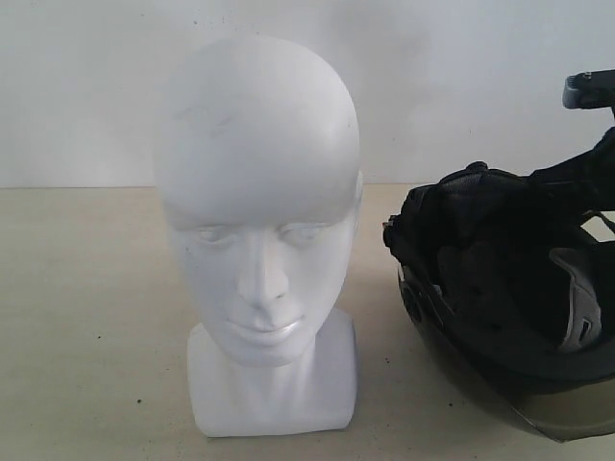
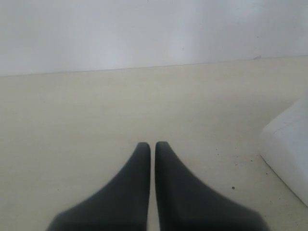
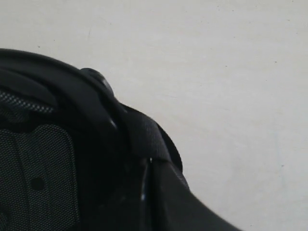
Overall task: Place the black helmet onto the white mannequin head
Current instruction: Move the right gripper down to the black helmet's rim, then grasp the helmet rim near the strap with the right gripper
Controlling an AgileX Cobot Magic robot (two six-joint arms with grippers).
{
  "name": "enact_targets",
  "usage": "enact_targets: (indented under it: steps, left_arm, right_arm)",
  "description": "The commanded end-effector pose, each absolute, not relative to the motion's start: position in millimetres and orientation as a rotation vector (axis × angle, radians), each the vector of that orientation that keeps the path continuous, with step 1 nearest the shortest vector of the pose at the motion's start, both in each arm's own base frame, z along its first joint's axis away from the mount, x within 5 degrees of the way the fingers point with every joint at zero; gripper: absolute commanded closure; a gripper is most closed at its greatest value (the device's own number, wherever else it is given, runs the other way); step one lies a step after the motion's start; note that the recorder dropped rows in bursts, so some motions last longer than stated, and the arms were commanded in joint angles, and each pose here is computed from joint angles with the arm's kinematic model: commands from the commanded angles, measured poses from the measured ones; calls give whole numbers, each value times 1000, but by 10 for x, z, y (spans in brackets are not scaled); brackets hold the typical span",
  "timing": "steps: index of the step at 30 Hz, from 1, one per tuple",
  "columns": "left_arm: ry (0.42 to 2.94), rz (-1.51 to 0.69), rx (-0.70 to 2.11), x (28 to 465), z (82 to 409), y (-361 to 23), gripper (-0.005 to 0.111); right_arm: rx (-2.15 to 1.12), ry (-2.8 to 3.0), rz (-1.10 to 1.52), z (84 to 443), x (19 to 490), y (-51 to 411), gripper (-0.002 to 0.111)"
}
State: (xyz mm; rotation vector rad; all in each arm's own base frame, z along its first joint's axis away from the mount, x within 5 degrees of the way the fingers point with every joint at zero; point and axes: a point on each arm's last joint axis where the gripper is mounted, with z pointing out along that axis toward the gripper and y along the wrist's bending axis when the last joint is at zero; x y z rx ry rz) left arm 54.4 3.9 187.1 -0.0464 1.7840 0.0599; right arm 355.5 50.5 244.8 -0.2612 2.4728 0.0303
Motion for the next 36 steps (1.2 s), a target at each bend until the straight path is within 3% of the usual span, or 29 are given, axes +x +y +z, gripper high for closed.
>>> enact_targets:
  steps: [1, 36]
  left_arm:
    - [1783, 46, -49, 543, 1861, 34, 102]
    - [1783, 46, -49, 543, 1861, 34, 102]
  right_arm:
    - [-282, 2452, 10, 2490, 3576, 487, 108]
    - [-304, 2362, 1, 2599, 3597, 491, 108]
